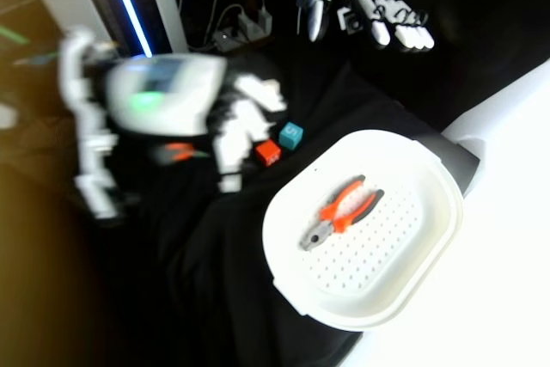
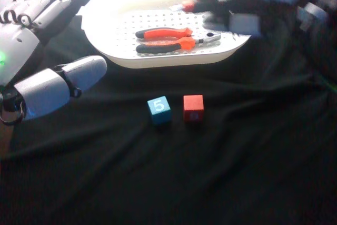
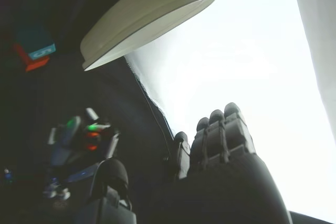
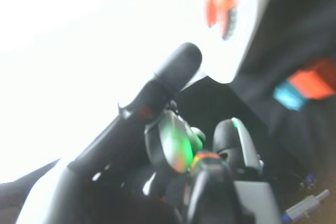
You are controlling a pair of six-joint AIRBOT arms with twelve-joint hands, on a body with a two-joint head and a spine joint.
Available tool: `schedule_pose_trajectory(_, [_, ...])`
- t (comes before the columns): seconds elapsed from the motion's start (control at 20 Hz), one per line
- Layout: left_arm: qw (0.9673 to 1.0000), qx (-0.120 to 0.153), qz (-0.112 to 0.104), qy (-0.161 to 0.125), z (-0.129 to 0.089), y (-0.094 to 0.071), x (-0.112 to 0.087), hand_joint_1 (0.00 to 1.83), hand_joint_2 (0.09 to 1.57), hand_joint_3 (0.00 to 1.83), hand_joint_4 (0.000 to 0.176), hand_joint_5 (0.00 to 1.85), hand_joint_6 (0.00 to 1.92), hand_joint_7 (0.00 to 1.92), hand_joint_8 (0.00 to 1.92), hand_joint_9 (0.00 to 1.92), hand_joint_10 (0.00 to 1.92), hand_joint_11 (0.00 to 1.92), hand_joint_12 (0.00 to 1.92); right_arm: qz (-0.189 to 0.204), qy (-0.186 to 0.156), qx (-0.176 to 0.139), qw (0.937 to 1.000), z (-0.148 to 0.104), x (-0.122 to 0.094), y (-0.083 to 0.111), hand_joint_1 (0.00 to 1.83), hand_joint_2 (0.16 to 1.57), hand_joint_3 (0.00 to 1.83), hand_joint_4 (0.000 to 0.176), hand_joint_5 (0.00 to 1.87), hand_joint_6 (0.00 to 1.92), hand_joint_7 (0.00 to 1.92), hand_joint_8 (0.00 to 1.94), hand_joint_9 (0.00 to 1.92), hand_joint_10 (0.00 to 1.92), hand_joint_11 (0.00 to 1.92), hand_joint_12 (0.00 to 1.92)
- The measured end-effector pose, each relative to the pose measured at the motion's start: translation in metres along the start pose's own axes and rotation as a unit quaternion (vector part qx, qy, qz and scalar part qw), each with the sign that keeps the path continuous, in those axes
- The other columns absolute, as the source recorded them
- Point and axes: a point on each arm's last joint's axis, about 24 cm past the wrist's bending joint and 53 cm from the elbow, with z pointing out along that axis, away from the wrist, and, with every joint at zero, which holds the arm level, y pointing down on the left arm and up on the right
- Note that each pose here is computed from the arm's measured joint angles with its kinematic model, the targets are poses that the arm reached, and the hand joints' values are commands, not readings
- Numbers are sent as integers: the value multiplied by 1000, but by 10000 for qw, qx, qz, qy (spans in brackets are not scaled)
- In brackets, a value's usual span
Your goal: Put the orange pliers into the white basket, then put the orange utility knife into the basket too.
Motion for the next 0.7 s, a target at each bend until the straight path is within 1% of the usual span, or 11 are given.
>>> schedule_pose_trajectory(0.1, [10000, -38, -38, -34, 0, 3, -2, 62, 1272, 17, 135, 0, 0, 0, 0, 0, 0, 0, 0, -5, 179, 140, 9997, 22, 9, -9, 1317, 1257, 0, 110, 946, 1921, 1166, 1941, 1312, 1921, 1411, 1921])
schedule_pose_trajectory(0.15, [10000, -31, -64, -45, 1, 3, -2, 63, 1270, 13, 144, 0, 0, 0, 0, 0, 0, 0, 0, 33, 409, 267, 9988, 37, 24, -15, 1404, 1191, 0, 72, 938, 1921, 1100, 1941, 1181, 1921, 1249, 1921])
schedule_pose_trajectory(0.25, [9999, -58, -106, -24, 2, 5, 1, 78, 1268, 10, 148, 0, 0, 0, 0, 0, 0, 0, 0, 24, 721, 414, 9965, 52, 47, -22, 1419, 1180, 0, 63, 950, 1921, 1129, 1941, 1189, 1921, 1229, 1921])
schedule_pose_trajectory(0.35, [9999, -52, -137, 19, 2, 5, 5, 58, 1299, 17, 105, 0, 0, 0, 0, 0, 0, 0, 0, 31, 1112, 598, 9920, 64, 74, -29, 1355, 1195, 0, 41, 916, 1921, 1187, 1941, 1299, 1921, 1330, 1921])
schedule_pose_trajectory(0.4, [9999, -56, -141, 7, 2, 5, 5, 58, 1299, 17, 105, 0, 0, 0, 0, 0, 0, 0, 0, 34, 1195, 636, 9908, 68, 80, -30, 1355, 1195, 0, 41, 916, 1921, 1187, 1941, 1299, 1921, 1330, 1921])
schedule_pose_trajectory(0.45, [9998, -81, -171, 9, 2, 6, 6, 57, 1301, 17, 86, 0, 0, 0, 0, 0, 0, 0, 0, 48, 1245, 676, 9899, 70, 84, -32, 1205, 1219, 6, 25, 755, 1921, 980, 1941, 1131, 1921, 1178, 1921])
schedule_pose_trajectory(0.5, [9998, -85, -204, 2, 2, 7, 5, 71, 1307, 13, 90, 0, 0, 0, 0, 0, 0, 0, 0, 79, 1285, 724, 9890, 71, 85, -34, 1042, 1336, 18, 10, 551, 1640, 641, 1704, 513, 1820, 515, 1921])
schedule_pose_trajectory(0.55, [9998, -78, -204, -10, 2, 6, 5, 69, 1308, 13, 90, 0, 0, 0, 0, 0, 0, 0, 0, 84, 1298, 752, 9886, 71, 84, -36, 827, 1235, 0, 7, 261, 1009, 380, 908, 256, 1050, 102, 1505])
schedule_pose_trajectory(0.6, [9998, -82, -205, -9, 2, 6, 5, 69, 1308, 13, 90, 0, 0, 0, 0, 0, 0, 0, 0, 98, 1287, 771, 9886, 71, 84, -38, 827, 1235, 0, 7, 261, 1009, 380, 908, 256, 1050, 102, 1505])
schedule_pose_trajectory(0.65, [9997, -73, -211, -15, 2, 6, 5, 51, 1321, 15, 90, 0, 0, 0, 0, 0, 0, 0, 0, 78, 1269, 795, 9887, 71, 81, -41, 550, 1255, 8, 57, 40, 81, 35, 77, 49, 147, 3, 398])
schedule_pose_trajectory(0.7, [9997, -72, -220, -18, 2, 6, 5, 51, 1321, 15, 90, 0, 0, 0, 0, 0, 0, 0, 0, 87, 1273, 820, 9884, 70, 81, -43, 550, 1255, 8, 57, 40, 81, 35, 77, 49, 147, 3, 398])
